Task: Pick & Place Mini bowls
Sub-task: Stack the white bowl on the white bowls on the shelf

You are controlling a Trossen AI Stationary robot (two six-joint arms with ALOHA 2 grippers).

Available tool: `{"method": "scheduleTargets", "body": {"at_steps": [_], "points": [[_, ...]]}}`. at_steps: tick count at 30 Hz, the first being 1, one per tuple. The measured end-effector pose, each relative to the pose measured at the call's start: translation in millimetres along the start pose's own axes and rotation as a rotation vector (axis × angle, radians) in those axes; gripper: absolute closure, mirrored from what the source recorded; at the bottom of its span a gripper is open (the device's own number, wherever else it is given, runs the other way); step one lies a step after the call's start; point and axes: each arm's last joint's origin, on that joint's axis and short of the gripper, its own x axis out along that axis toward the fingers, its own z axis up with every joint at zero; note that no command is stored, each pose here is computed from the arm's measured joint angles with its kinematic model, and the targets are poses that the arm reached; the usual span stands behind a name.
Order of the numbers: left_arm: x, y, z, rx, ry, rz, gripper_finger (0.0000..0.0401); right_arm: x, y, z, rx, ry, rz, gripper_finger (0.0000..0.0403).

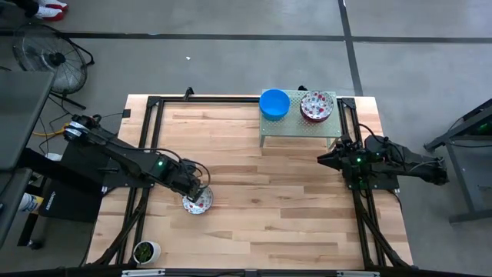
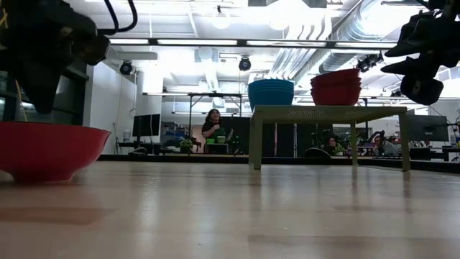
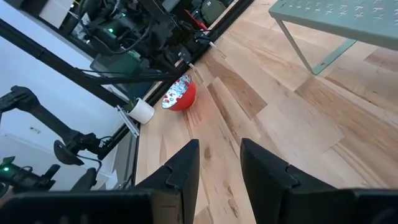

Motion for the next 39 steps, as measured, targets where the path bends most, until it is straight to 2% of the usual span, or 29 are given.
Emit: {"method": "scheduleTargets", "body": {"at_steps": [2, 5, 8, 17, 21, 26, 39], "points": [[-2.0, 1.9, -0.1, -0.002, -0.005, -0.019, 0.0401, 0.3, 0.0, 0.1, 0.0, 0.001, -0.001, 0.0298], [0.0, 9.1, -1.8, -0.005, 0.002, 0.016, 0.0396, 0.8, -0.3, -0.1, 0.001, 0.005, -0.006, 0.0298], [0.1, 12.4, -2.6, -0.009, 0.007, 0.005, 0.0372, 1.1, -0.3, -0.1, 0.001, 0.007, -0.007, 0.0298], [0.4, 12.9, -3.1, 0.038, 0.022, 0.006, 0.021, 1.1, -0.2, 0.0, 0.001, 0.006, -0.006, 0.0298], [6.4, 14.5, -5.3, 0.031, 0.064, -0.005, 0.0166, 1.1, -0.2, 0.0, 0.001, 0.006, -0.006, 0.0298], [19.0, 15.4, -7.0, 0.005, 0.065, -0.048, 0.0163, 1.1, -0.2, 0.0, 0.001, 0.006, -0.006, 0.0298], [42.1, 25.3, -11.8, -0.073, 0.085, -0.063, 0.0215, 1.1, -0.1, -0.2, 0.002, 0.011, -0.001, 0.0298]]}}
